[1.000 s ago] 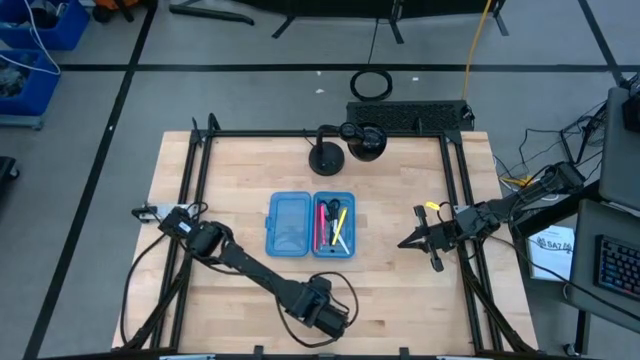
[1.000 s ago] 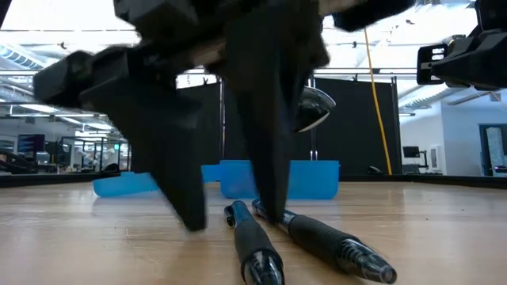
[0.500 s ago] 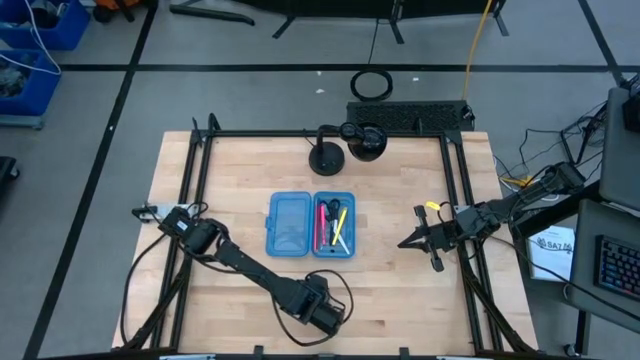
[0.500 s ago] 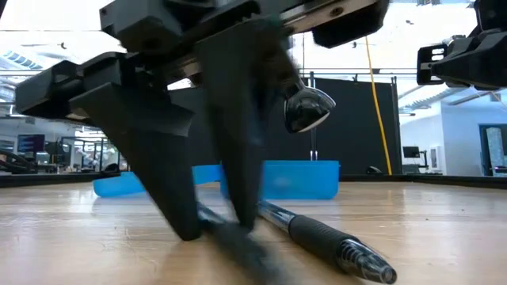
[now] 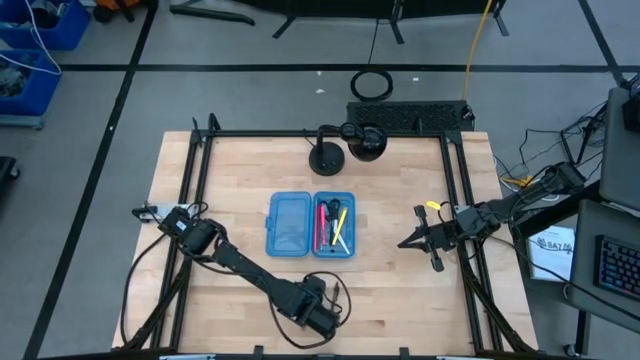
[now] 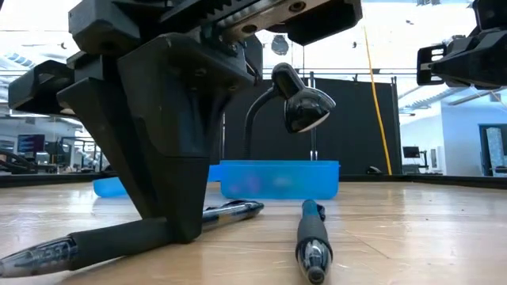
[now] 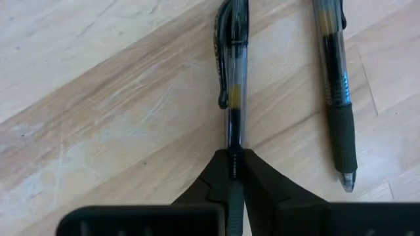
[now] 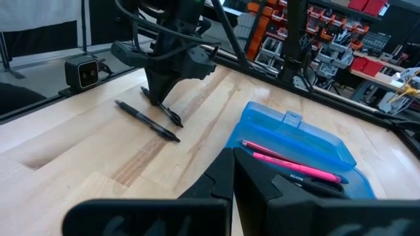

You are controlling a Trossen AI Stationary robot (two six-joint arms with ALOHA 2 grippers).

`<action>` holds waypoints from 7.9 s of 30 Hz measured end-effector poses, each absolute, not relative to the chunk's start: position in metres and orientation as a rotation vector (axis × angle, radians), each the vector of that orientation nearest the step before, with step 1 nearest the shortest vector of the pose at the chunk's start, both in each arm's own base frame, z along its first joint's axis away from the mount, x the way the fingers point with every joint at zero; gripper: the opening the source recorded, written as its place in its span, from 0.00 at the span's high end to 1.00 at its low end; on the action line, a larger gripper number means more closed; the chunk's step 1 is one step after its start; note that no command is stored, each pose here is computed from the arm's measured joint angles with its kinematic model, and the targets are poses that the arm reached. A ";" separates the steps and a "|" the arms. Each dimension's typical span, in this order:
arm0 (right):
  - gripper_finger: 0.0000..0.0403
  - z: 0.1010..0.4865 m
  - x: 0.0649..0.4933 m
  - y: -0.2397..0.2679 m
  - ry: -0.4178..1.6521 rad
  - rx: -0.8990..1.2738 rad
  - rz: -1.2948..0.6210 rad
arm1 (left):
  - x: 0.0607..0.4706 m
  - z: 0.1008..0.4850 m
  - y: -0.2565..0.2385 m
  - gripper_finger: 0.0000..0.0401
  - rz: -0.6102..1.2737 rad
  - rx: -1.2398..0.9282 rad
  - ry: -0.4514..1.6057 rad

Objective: Pick & place school supplies into a supply box
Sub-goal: Put the left black pen into the blue supply box, then put the black pen into the blue supply box

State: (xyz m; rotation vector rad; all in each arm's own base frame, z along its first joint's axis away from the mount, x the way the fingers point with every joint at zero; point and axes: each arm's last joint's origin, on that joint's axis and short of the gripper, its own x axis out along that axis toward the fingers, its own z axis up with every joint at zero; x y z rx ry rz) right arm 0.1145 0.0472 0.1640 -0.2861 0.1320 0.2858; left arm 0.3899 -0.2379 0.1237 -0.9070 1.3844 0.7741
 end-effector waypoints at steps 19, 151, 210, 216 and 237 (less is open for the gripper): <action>1.00 0.164 0.114 0.047 0.139 -0.244 0.287 | 0.382 0.192 -0.226 0.96 0.927 -0.765 1.039; 1.00 0.160 0.116 0.049 0.190 -0.148 0.313 | 0.237 0.383 -0.077 1.00 0.118 0.351 0.390; 1.00 0.333 0.323 0.201 0.589 0.751 -0.092 | 0.133 0.166 -0.033 0.93 0.213 0.381 0.027; 1.00 0.285 0.341 0.230 0.673 1.059 -0.264 | 0.133 0.156 -0.033 0.92 0.210 0.419 0.124; 0.84 0.181 0.385 0.218 0.987 1.262 -0.531 | 0.132 0.146 -0.032 0.92 0.199 0.370 0.213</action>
